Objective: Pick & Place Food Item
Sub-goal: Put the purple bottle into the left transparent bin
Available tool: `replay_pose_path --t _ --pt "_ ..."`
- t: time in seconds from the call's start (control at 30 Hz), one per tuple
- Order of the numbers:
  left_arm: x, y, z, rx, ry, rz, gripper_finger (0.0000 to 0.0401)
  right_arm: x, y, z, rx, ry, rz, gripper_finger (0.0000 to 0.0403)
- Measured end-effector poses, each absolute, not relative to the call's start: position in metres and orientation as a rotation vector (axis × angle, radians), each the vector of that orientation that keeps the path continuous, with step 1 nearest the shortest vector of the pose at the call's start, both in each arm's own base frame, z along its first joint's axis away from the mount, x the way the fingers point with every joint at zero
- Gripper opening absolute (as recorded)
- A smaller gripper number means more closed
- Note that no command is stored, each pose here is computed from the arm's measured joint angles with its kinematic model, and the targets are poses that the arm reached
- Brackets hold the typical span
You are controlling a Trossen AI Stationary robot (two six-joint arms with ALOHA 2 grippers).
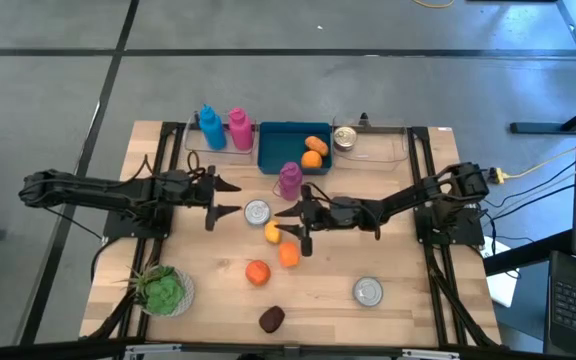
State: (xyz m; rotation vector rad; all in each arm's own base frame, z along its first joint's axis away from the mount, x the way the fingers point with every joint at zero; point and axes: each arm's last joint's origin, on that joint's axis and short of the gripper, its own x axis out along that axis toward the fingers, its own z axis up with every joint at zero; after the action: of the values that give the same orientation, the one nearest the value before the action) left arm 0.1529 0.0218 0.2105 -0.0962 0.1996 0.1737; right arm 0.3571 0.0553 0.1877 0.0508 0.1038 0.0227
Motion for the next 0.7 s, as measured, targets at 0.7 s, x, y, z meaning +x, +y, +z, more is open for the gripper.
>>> replay_pose_path --t 0.7 --pt "0.178 0.025 0.197 -0.049 0.224 0.173 0.0265 0.335 0.054 0.202 -0.145 0.284 -0.489 0.0144"
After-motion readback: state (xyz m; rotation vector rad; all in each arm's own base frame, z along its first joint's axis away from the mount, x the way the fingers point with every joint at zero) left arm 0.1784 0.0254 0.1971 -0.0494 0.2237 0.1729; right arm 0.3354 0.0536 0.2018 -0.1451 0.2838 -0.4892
